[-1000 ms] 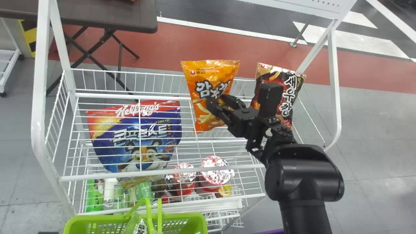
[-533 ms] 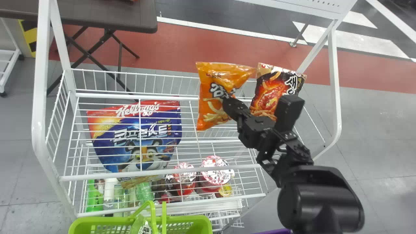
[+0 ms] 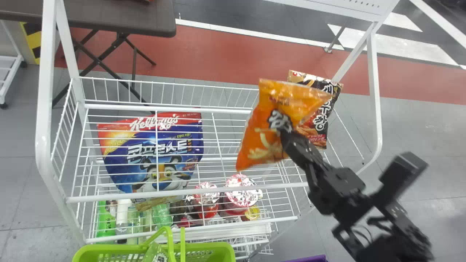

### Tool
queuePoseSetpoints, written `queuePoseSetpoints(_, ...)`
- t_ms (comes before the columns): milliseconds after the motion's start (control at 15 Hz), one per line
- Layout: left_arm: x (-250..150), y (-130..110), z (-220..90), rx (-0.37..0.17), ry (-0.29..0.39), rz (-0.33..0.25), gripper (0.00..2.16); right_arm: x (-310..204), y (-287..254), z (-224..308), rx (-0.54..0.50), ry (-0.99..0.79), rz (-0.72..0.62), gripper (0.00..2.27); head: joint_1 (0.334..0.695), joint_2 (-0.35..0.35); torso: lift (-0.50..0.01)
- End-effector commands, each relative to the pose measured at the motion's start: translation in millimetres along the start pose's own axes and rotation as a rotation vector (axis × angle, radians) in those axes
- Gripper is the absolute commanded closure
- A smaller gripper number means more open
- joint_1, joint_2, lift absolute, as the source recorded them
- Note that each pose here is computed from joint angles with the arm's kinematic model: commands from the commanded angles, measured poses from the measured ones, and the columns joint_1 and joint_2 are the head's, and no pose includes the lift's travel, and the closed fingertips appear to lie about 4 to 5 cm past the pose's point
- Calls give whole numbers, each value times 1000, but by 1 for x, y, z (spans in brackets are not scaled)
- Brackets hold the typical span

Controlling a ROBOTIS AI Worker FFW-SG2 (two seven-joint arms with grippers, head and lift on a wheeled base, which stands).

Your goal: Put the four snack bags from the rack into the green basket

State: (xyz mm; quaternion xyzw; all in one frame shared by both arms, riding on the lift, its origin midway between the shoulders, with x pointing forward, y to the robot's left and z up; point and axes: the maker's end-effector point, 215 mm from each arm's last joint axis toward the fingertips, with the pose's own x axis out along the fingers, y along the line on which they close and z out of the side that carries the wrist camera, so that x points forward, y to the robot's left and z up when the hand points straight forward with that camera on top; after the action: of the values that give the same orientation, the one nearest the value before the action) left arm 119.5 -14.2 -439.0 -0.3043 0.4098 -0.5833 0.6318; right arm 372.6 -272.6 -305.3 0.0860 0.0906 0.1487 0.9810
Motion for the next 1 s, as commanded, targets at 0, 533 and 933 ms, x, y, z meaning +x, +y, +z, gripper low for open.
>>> queuePoseSetpoints(0,2,2,-2,-7,-1,10,1878,-33,21,-37,115,185,56,2135,695,-350,-7)
queuePoseSetpoints(533,4,7,9,20,-7,24,1878,-133,44,-161,488,694,75,2135,695,-350,-7)
queuePoseSetpoints(933,7,7,14,34,-12,16,1878,-167,111,-253,674,986,99,2135,695,-350,-7)
